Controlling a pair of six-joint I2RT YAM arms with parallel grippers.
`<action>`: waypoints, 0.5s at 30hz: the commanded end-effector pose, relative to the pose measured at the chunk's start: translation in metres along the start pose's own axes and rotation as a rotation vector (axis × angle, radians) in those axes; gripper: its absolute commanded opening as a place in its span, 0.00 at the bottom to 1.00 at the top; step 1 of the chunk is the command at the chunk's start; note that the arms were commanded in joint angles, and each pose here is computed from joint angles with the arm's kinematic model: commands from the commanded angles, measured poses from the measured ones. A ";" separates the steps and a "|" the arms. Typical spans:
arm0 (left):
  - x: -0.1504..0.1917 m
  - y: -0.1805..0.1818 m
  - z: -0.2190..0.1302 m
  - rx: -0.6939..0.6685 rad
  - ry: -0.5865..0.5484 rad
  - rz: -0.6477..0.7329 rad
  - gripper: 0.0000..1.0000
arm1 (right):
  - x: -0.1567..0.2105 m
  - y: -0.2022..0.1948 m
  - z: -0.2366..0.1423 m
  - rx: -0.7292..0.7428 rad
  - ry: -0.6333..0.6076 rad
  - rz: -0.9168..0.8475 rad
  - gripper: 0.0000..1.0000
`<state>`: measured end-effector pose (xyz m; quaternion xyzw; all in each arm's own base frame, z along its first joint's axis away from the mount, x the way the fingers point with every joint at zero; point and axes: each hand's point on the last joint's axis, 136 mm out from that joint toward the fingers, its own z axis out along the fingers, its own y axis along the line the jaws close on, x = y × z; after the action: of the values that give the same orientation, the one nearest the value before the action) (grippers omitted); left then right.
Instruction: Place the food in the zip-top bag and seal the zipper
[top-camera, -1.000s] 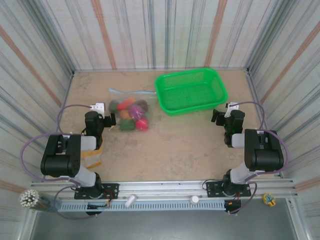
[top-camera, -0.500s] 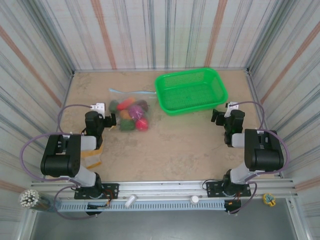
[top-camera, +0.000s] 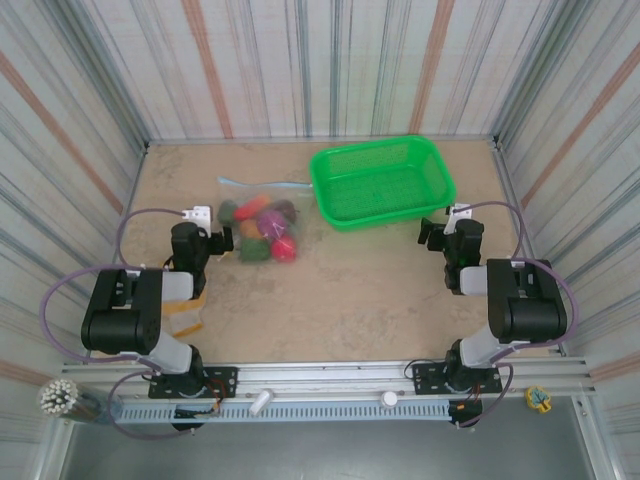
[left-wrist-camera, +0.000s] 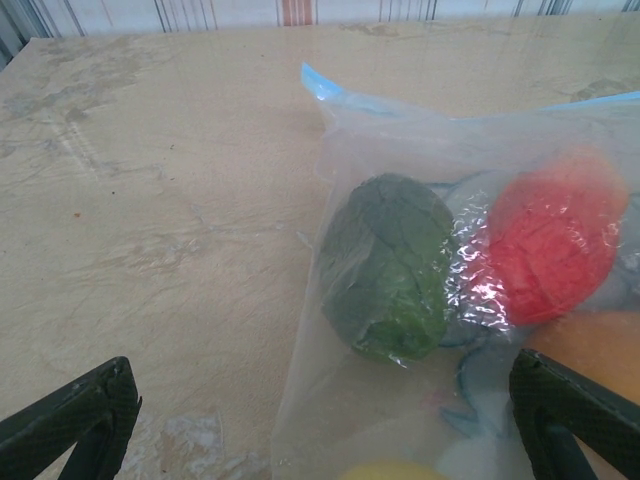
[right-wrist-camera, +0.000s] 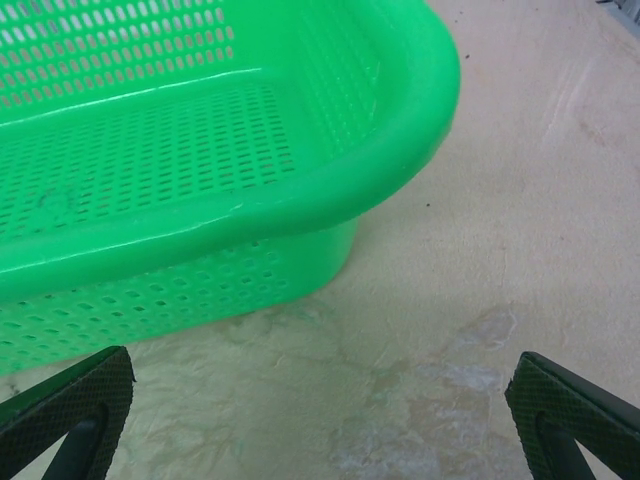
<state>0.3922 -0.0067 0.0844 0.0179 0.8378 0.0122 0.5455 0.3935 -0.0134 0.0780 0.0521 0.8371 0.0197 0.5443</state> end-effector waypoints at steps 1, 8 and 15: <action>-0.008 0.001 -0.001 -0.013 -0.027 0.029 0.99 | -0.003 -0.003 -0.001 0.015 -0.013 -0.013 1.00; -0.008 0.002 -0.001 -0.014 -0.026 0.028 0.99 | -0.004 -0.002 -0.001 0.017 -0.013 -0.015 1.00; -0.008 0.002 0.000 -0.016 -0.024 0.028 0.99 | -0.004 -0.003 0.000 0.014 -0.011 -0.012 1.00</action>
<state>0.3922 -0.0067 0.0844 0.0190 0.8378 0.0129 0.5455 0.3934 -0.0151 0.0780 0.0550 0.8369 0.0150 0.5444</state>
